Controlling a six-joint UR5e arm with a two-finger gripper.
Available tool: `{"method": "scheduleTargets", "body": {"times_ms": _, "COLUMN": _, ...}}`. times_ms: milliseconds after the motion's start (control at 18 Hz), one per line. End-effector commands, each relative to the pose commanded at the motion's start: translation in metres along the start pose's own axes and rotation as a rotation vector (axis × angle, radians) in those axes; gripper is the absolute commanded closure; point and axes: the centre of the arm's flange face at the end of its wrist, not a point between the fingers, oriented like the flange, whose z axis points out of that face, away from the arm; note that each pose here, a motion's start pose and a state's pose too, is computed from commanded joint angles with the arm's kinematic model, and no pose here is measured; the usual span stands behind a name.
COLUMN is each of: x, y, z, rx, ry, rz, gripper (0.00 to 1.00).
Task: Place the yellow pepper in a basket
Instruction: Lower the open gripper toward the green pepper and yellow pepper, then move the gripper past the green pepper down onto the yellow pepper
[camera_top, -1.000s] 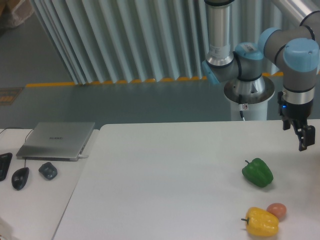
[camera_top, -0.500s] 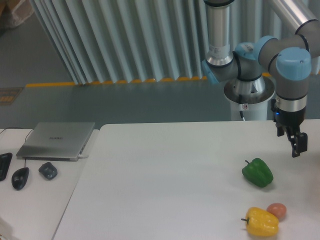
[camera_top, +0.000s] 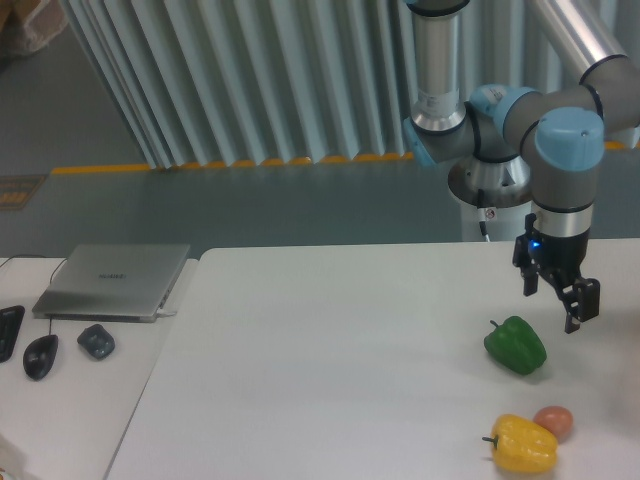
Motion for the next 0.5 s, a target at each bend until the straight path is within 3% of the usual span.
{"method": "scheduleTargets", "body": {"times_ms": 167, "x": -0.001, "y": -0.023, "z": 0.006, "rx": 0.024, "ry": -0.071, "rz": 0.010, "gripper": 0.00}}
{"method": "scheduleTargets", "body": {"times_ms": 333, "x": -0.007, "y": -0.028, "z": 0.004, "rx": 0.015, "ry": -0.086, "rz": 0.010, "gripper": 0.00}}
{"method": "scheduleTargets", "body": {"times_ms": 500, "x": -0.020, "y": -0.053, "z": -0.002, "rx": 0.029, "ry": -0.119, "rz": 0.112, "gripper": 0.00}}
